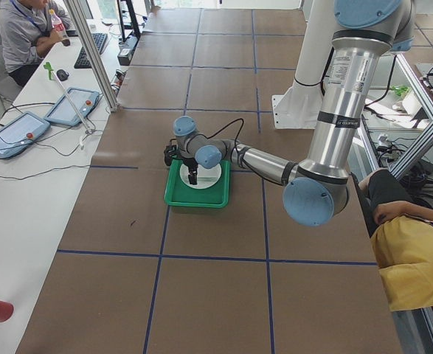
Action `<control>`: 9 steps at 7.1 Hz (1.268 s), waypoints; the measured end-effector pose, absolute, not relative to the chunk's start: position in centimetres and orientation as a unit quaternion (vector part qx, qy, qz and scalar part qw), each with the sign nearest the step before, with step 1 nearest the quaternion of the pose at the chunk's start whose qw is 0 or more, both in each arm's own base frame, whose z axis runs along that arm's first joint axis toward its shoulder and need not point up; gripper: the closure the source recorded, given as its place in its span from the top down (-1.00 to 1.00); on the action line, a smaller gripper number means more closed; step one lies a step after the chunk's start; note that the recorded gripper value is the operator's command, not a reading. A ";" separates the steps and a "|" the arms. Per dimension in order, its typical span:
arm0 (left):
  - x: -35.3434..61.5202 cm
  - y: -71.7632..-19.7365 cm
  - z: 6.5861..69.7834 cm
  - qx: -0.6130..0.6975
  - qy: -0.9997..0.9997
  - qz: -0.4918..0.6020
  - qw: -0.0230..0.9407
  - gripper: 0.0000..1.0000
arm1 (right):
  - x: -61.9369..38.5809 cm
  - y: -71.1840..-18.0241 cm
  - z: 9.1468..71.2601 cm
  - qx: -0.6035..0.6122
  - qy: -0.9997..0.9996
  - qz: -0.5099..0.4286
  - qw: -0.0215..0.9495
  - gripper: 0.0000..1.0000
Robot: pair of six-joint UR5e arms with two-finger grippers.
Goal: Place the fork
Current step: 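Move the left gripper down over the white fork on the plate, then close the left gripper on the white fork's handle and lift it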
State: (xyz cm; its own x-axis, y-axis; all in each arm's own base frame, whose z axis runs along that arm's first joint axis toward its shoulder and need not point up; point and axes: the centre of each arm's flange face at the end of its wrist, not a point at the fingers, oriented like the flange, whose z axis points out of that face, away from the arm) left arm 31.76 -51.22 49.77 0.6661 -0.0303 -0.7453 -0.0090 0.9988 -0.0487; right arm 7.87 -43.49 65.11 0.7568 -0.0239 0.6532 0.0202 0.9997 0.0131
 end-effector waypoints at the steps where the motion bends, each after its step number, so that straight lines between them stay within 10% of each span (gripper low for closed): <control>1: 33.0 -50.7 49.9 -0.026 0.404 0.000 0.914 0.54 | 7.9 -43.5 65.1 0.003 -0.349 -0.012 0.937 1.00; 6: 34.2 -50.4 50.5 -0.023 0.394 0.008 0.919 0.07 | 7.9 -43.5 65.1 0.003 -0.349 -0.012 0.937 1.00; 8: 34.2 -50.3 50.6 -0.023 0.394 0.010 0.919 -0.99 | 7.9 -43.5 65.1 0.003 -0.349 -0.012 0.937 1.00; 9: 34.3 -50.3 50.6 -0.023 0.394 0.011 0.919 -1.00 | 7.9 -43.5 65.1 0.003 -0.349 -0.012 0.937 1.00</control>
